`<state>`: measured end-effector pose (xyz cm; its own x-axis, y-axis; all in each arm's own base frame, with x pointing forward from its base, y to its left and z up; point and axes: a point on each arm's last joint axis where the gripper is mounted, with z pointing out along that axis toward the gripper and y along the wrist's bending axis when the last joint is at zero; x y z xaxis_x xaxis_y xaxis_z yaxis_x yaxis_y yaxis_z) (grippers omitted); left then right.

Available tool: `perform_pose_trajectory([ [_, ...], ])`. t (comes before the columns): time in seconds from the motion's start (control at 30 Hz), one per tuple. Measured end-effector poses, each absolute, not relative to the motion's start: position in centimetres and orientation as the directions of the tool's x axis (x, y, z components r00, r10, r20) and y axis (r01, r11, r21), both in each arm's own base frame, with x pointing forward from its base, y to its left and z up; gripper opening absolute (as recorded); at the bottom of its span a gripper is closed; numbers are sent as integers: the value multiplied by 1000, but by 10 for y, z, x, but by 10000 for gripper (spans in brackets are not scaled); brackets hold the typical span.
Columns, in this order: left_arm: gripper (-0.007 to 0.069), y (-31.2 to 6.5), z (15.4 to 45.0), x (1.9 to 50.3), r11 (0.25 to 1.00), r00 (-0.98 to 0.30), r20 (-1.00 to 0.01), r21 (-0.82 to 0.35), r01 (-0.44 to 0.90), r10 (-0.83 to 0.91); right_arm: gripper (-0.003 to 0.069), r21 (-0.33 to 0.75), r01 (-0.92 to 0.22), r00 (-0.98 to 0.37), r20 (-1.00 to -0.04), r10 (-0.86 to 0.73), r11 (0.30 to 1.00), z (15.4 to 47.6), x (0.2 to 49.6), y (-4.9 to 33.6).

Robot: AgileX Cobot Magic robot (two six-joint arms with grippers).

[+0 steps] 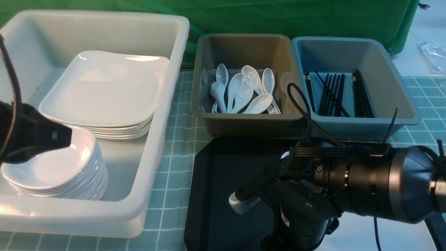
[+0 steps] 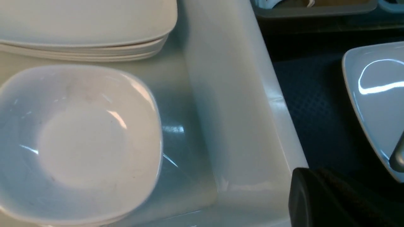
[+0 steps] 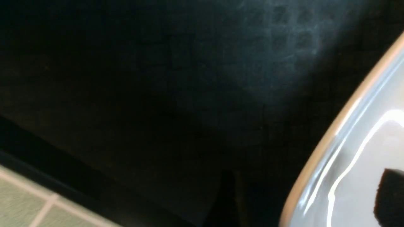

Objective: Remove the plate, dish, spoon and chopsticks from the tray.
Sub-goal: Use the right arm to grab a plate from the dinner plate

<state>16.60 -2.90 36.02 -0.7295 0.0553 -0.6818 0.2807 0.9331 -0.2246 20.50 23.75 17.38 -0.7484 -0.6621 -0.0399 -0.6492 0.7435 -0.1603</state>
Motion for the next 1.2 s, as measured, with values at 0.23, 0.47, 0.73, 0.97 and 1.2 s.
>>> perform_pose_trajectory([
  [0.23, 0, -28, 360, 166, 938, -731, -680, -213, 275, 60, 574, -160, -640, -755, -49, -653, 752, 180, 203, 236],
  [0.47, 0, -29, 360, 166, 936, -733, -679, -227, 270, 47, 356, -96, -618, -782, -26, -623, 780, 177, 202, 237],
  [0.73, 0, -30, 360, 166, 934, -735, -677, -234, 271, 44, 160, 124, -651, -758, -58, -650, 749, 175, 193, 254],
  [0.97, 0, -30, 360, 166, 933, -737, -674, -235, 272, 46, 141, 183, -664, -748, -164, -643, 725, 191, 192, 259],
  [1.2, 0, -30, 360, 166, 933, -737, -674, -235, 272, 46, 404, 187, -671, -741, -194, -643, 717, 207, 189, 256],
])
